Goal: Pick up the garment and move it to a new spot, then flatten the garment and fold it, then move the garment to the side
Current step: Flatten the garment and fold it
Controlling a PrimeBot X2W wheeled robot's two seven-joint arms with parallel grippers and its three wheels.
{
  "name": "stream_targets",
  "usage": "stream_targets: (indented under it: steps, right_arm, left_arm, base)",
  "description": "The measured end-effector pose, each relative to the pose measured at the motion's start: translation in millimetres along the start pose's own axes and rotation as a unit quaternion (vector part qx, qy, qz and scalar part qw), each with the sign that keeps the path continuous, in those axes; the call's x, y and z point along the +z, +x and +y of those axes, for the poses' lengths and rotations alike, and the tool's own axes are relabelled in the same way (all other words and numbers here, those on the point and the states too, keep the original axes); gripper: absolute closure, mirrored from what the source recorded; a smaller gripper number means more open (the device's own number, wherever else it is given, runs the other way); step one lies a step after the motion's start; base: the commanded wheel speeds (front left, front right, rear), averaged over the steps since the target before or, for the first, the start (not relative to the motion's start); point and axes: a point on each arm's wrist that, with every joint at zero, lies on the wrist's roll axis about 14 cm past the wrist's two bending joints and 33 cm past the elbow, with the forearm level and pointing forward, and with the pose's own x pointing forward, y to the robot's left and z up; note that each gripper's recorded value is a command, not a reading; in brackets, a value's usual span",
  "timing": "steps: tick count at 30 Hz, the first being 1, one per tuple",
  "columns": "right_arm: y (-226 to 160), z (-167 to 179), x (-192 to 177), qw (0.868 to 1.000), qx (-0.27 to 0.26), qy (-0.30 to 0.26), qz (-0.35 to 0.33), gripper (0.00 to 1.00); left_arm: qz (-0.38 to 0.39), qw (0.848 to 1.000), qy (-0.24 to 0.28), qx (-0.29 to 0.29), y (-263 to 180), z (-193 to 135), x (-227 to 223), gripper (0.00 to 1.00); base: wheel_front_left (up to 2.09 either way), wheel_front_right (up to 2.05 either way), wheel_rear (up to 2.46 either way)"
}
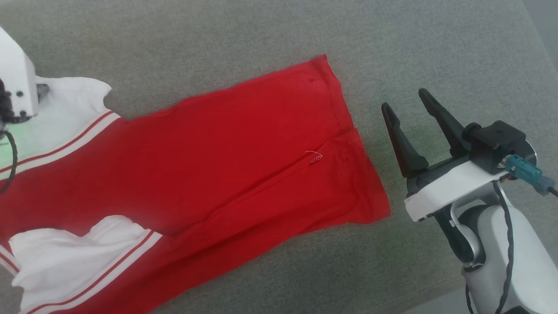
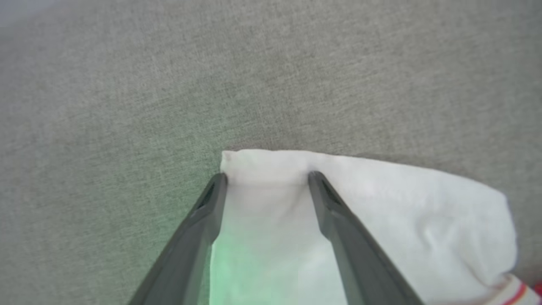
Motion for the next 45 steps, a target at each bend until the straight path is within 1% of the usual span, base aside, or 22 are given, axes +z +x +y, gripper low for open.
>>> stream_targets:
  steps: [1,3,4,13,17,19,21,24,26,28,33,34,35,36,38,45]
  right_arm:
    - [0,0,-2,1.0,0.0,0.002,0.003,0.0]
    - [2,1,-4,1.0,0.005,0.003,0.011,0.0]
    - [5,4,-5,1.0,0.01,0.005,0.014,0.0]
    - [36,18,-7,0.996,0.058,-0.011,0.064,0.0]
    - [55,27,-20,0.99,0.082,-0.028,0.109,0.0]
    - [64,32,-28,0.986,0.093,-0.023,0.137,0.0]
    - [73,34,-38,0.98,0.1,-0.028,0.168,0.0]
    - [82,36,-55,0.968,0.106,-0.029,0.225,0.0]
    - [83,40,-70,0.955,0.112,-0.029,0.274,0.0]
    - [88,43,-74,0.946,0.117,-0.029,0.3,0.0]
    - [93,48,-84,0.92,0.127,-0.032,0.369,0.0]
    - [94,47,-84,0.917,0.127,-0.038,0.377,0.47]
    - [95,48,-85,0.914,0.129,-0.044,0.382,0.86]
    - [96,48,-85,0.912,0.13,-0.045,0.387,1.0]
    - [99,50,-83,0.911,0.134,-0.054,0.386,1.0]
    - [104,45,-68,0.925,0.13,-0.064,0.351,1.0]
  left_arm:
    - [0.007,1.0,-0.007,-0.002,2,0,-1,0.13]
    - [0.018,1.0,-0.017,-0.006,5,-1,-3,0.78]
    - [0.022,0.999,-0.022,-0.01,6,-3,-4,1.0]
    - [0.02,0.999,-0.029,-0.027,8,-13,-5,1.0]
    - [0.015,0.999,-0.029,-0.03,7,-13,-3,1.0]
    - [0.013,0.999,-0.027,-0.03,7,-12,-3,1.0]
    - [0.012,0.999,-0.028,-0.031,8,-12,-2,1.0]
    - [0.009,0.999,-0.029,-0.031,9,-11,-1,1.0]
    - [0.007,0.999,-0.031,-0.032,10,-11,0,1.0]
    - [0.005,0.999,-0.031,-0.033,11,-10,0,1.0]
    - [0.001,0.999,-0.034,-0.035,12,-10,0,1.0]
    - [-0.001,0.999,-0.035,-0.035,12,-9,0,1.0]
    - [-0.003,0.999,-0.037,-0.034,12,-9,0,1.0]
    - [-0.006,0.999,-0.038,-0.034,12,-8,0,1.0]
    - [-0.011,0.999,-0.04,-0.034,10,-7,0,1.0]
    - [-0.013,0.998,-0.047,-0.032,-11,-2,-4,1.0]
  base:
    - [0.0,0.0,0.0]
    - [0.0,0.0,0.0]
    - [0.0,0.0,0.0]
    - [0.0,0.0,0.0]
    - [0.0,0.0,0.0]
    - [0.0,0.0,0.0]
    - [0.0,0.0,0.0]
    - [0.0,0.0,0.0]
    - [0.0,0.0,0.0]
    - [0.0,0.0,0.0]
    - [0.0,0.0,0.0]
    - [0.0,0.0,0.0]
    - [0.0,0.0,0.0]
    - [0.0,0.0,0.0]
    - [0.0,0.0,0.0]
    - [0.0,0.0,0.0]
